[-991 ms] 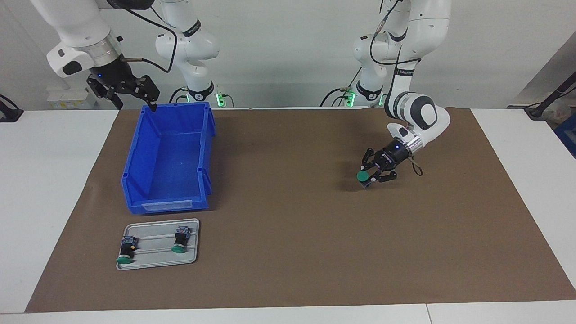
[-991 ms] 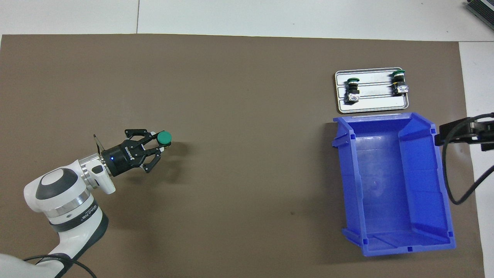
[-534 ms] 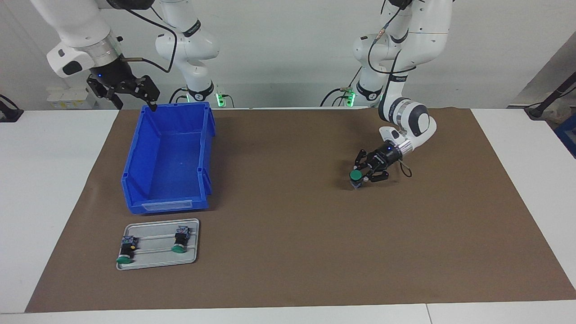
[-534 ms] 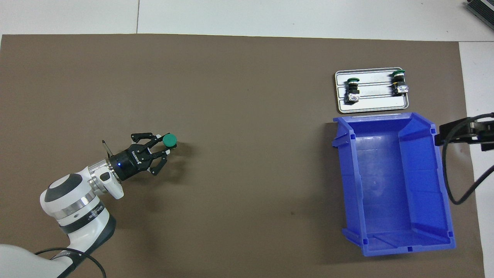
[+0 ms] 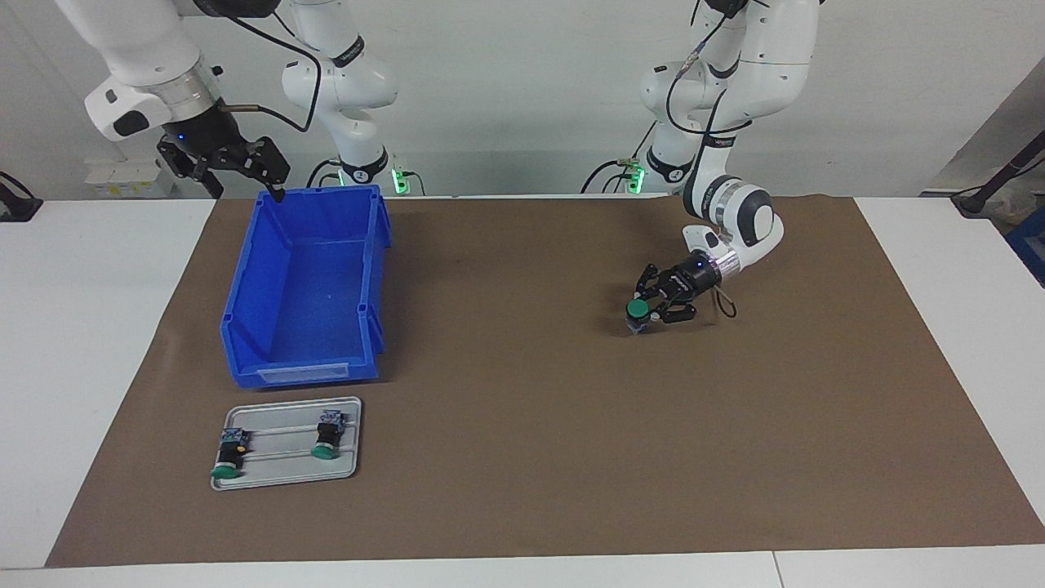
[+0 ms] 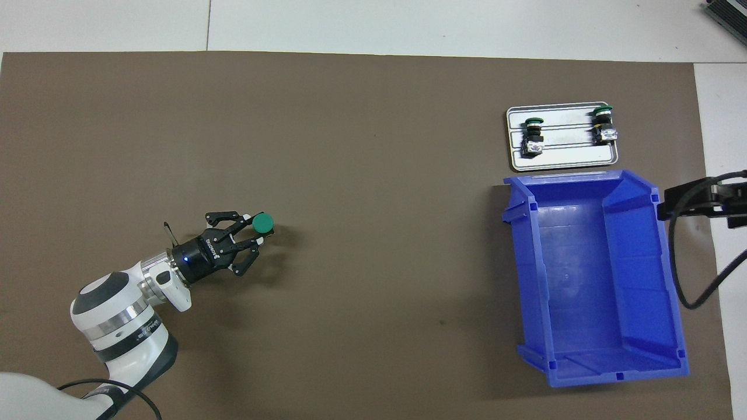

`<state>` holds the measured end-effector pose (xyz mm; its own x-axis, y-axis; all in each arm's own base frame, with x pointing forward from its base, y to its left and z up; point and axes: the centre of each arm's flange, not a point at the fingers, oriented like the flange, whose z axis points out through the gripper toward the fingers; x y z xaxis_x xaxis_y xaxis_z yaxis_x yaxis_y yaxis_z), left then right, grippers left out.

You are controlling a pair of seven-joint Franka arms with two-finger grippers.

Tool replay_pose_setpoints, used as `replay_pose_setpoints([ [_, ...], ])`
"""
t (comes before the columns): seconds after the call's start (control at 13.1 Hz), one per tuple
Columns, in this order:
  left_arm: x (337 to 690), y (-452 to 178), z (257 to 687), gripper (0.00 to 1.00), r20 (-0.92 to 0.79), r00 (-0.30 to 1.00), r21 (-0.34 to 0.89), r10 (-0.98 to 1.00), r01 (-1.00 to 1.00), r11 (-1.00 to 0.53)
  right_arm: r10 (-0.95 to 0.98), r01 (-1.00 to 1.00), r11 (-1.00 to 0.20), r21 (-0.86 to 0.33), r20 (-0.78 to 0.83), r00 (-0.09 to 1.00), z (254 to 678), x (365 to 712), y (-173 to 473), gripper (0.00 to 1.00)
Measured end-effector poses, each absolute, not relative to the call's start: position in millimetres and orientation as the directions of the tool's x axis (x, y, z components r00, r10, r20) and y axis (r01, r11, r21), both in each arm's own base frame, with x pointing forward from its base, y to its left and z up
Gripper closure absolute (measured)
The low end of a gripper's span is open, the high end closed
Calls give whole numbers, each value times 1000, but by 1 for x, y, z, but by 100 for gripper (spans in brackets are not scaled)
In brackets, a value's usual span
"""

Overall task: Place and press button with both arms
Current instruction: 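Lower the button upright onto the table and open the left gripper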

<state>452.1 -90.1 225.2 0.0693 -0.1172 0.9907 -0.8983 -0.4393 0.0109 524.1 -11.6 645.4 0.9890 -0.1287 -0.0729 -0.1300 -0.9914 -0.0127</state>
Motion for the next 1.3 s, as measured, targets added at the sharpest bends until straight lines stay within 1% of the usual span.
replay_pose_setpoints([
  [0.08, 450, -90, 224, 48, 991, 73, 15, -116, -898, -439, -129, -130, -991, -13, -73, 989, 645, 524, -12, 1],
  [0.15, 448, -90, 223, 41, 990, 77, 19, -115, -899, -439, -129, -130, -991, -13, -73, 989, 645, 524, -12, 1],
  [0.23, 447, -90, 222, 41, 990, 79, 21, -114, -898, -438, -129, -130, -991, -13, -73, 989, 645, 524, -12, 1],
  [0.38, 446, -89, 222, 22, 990, 84, 27, -111, -896, -443, -129, -130, -991, -13, -73, 989, 645, 524, -12, 1],
  [0.53, 446, -87, 222, 21, 990, 93, 36, -106, -894, -446, -129, -130, -991, -13, -73, 989, 645, 524, -12, 1],
  [0.76, 443, -87, 220, 21, 989, 113, 58, -97, -892, -448, -129, -130, -991, -13, -73, 989, 645, 524, -12, 1],
  [0.92, 441, -88, 218, 21, 985, 150, 98, -82, -888, -449, -129, -130, -991, -13, -73, 989, 645, 524, -12, 1],
  [0.99, 439, -89, 217, 26, 983, 167, 116, -76, -887, -446, -129, -130, -991, -13, -73, 989, 645, 524, -12, 1],
  [1.14, 436, -90, 215, 30, 976, 204, 154, -73, -890, -430, -129, -130, -991, -13, -73, 989, 645, 524, -12, 1],
  [1.3, 433, -89, 215, 31, 965, 251, 200, -75, -893, -404, -129, -130, -991, -13, -73, 989, 645, 524, -12, 1],
])
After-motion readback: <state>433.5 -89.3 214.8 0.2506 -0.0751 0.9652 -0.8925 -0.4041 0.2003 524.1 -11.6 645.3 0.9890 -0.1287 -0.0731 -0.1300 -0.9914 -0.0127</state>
